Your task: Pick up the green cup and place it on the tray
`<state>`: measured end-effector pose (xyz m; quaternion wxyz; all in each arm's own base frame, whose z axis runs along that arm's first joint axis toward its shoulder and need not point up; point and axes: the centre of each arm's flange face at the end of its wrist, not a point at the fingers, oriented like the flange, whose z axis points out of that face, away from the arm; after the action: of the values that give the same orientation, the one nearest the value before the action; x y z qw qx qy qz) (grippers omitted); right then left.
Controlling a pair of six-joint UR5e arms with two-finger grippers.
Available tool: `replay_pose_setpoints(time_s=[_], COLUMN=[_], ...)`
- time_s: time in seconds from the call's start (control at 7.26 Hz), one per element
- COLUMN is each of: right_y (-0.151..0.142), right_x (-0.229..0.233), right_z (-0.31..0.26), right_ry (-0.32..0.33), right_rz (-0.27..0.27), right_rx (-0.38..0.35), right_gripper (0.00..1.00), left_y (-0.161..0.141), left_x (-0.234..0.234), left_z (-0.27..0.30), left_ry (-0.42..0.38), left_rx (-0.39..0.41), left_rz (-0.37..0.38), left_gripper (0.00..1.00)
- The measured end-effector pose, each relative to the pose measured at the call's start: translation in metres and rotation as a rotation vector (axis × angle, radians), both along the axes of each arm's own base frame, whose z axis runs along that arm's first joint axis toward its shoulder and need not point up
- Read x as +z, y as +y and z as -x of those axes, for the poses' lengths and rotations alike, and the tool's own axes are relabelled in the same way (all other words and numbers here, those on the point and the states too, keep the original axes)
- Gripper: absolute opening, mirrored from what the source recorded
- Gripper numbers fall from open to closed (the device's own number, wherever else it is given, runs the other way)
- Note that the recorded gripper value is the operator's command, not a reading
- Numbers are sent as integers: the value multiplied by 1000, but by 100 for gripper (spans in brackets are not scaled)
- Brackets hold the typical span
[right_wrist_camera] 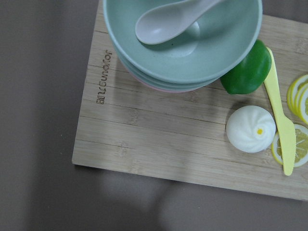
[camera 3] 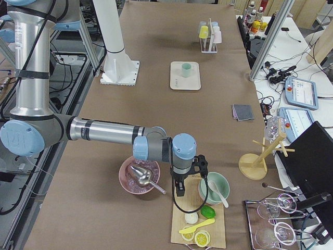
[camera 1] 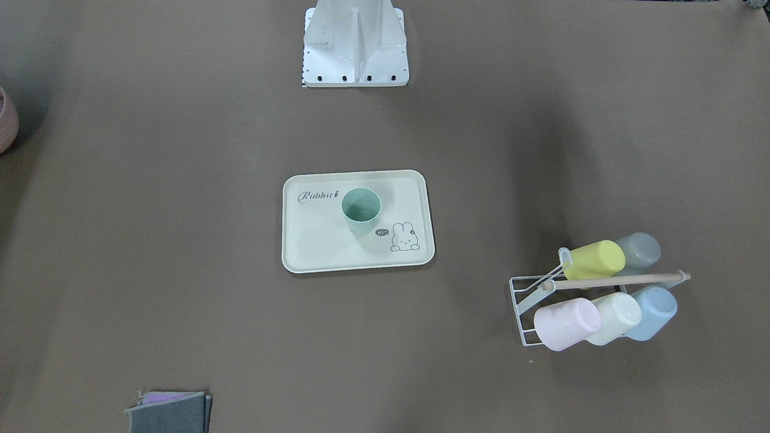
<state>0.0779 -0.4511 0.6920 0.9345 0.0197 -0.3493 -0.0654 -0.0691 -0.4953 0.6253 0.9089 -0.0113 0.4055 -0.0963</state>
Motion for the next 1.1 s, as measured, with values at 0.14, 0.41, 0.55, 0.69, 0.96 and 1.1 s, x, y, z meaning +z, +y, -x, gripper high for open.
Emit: replay_pose_setpoints(time_s=[0.14,0.41,0.55,0.69,0.96,1.1], right_y=[-3,-12,-13,-13,-13,-14], right_x=[0,-5,-5,-5,-2,-1], right_z=[0,0,0,-1,-1,-1], right_ry=[3,19,24,27,33,35], right_rz=[-1,-14,-14,-14,-8,-6], right_rx=[-3,-5,-5,-5,-5,-3], right_gripper=[100,100,100,100,100,100], left_y=[13,20,19,19,18,17], left_x=[12,17,17,16,14,13], left_z=[23,39,42,46,48,48], left_ry=[0,0,0,0,0,0], left_rx=[-15,-26,-31,-37,-41,-42], left_rz=[-4,-8,-9,-9,-14,-16], left_gripper=[99,99,99,99,99,99])
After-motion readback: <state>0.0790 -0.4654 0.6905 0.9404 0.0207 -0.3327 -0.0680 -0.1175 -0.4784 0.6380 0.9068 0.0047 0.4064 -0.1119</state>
